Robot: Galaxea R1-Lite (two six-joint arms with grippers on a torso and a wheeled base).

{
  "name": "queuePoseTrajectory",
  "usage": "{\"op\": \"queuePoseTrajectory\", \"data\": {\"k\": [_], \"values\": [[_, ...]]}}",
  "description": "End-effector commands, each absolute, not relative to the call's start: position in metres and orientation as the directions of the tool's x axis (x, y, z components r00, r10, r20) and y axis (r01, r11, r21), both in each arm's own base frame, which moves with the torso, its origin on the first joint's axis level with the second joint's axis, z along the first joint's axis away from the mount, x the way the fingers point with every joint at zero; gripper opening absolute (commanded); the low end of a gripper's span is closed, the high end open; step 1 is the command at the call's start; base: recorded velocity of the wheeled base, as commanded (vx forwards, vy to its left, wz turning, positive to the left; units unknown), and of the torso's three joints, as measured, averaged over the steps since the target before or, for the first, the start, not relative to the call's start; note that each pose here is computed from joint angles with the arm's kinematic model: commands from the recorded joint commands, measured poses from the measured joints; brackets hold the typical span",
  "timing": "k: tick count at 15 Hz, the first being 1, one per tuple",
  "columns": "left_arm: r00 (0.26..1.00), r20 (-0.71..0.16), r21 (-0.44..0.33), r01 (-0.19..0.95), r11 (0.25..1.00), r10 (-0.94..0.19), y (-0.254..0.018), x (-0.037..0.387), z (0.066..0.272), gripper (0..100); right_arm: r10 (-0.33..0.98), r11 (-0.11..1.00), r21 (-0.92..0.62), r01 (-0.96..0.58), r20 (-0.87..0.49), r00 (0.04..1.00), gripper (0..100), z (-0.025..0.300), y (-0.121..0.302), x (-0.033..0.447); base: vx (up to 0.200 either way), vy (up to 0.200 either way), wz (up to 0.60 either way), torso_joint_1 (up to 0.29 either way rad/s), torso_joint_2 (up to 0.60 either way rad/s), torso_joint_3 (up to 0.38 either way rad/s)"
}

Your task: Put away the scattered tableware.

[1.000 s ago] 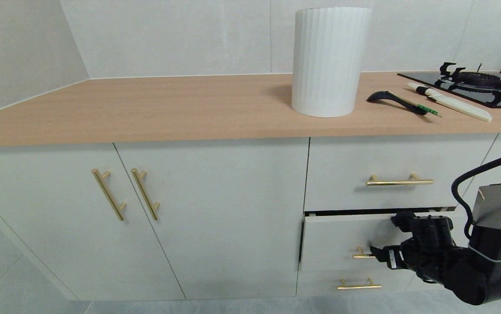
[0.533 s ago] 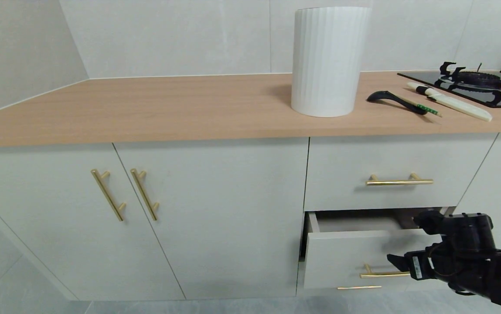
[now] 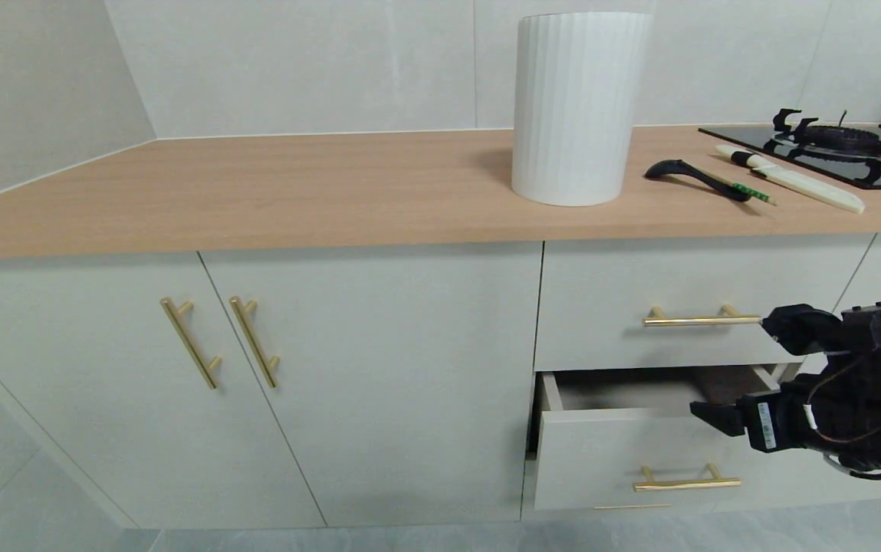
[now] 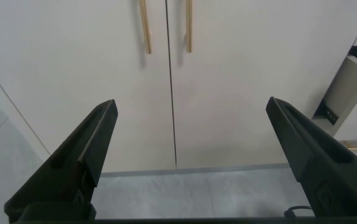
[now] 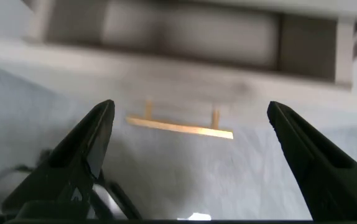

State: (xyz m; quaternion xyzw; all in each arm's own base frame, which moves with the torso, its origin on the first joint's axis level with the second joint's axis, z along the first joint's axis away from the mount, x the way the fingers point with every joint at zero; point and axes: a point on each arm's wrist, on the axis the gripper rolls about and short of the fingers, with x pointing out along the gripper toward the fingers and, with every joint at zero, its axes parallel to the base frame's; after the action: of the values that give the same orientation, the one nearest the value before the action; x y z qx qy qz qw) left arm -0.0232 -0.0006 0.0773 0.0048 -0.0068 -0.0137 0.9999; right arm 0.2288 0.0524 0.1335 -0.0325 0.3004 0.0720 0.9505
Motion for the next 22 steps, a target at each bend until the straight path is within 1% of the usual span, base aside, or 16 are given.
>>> {"op": "queuePoseTrajectory", "data": {"k": [1,4,6,10,17,22], "values": [[1.0,0.012,0.01,0.027,1.0,-0.028,-0.001,-0.023,0.077,100,0.117,0.988,-0.018,-0.156,-0.578,0.808,100,0.132,0.056,0.24,0.0,0.0,0.0,0.0,0.0,0.0],[1.0,0.012,0.01,0.027,1.0,-0.028,-0.001,-0.023,0.077,100,0.097,0.992,-0.002,-0.129,-0.65,0.754,100,0.104,0.06,0.261,0.0,0.0,0.0,0.0,0.0,0.0],[1.0,0.015,0.01,0.027,1.0,-0.028,-0.001,-0.023,0.078,100,0.095,0.994,0.017,-0.11,-0.644,0.759,100,0.093,0.062,0.271,0.0,0.0,0.0,0.0,0.0,0.0],[1.0,0.012,0.01,0.027,1.0,-0.028,-0.001,-0.023,0.077,100,0.061,0.997,-0.001,-0.079,-0.628,0.776,100,0.079,0.063,0.283,0.0,0.0,0.0,0.0,0.0,0.0],[1.0,0.014,0.01,0.027,1.0,-0.028,-0.001,-0.023,0.077,100,0.044,0.997,-0.019,-0.073,-0.637,0.77,100,0.079,0.062,0.277,0.0,0.0,0.0,0.0,0.0,0.0],[1.0,0.012,0.01,0.027,1.0,-0.028,-0.001,-0.023,0.077,100,0.028,0.996,-0.04,-0.081,-0.716,0.698,100,0.089,0.058,0.262,0.0,0.0,0.0,0.0,0.0,0.0]]}}
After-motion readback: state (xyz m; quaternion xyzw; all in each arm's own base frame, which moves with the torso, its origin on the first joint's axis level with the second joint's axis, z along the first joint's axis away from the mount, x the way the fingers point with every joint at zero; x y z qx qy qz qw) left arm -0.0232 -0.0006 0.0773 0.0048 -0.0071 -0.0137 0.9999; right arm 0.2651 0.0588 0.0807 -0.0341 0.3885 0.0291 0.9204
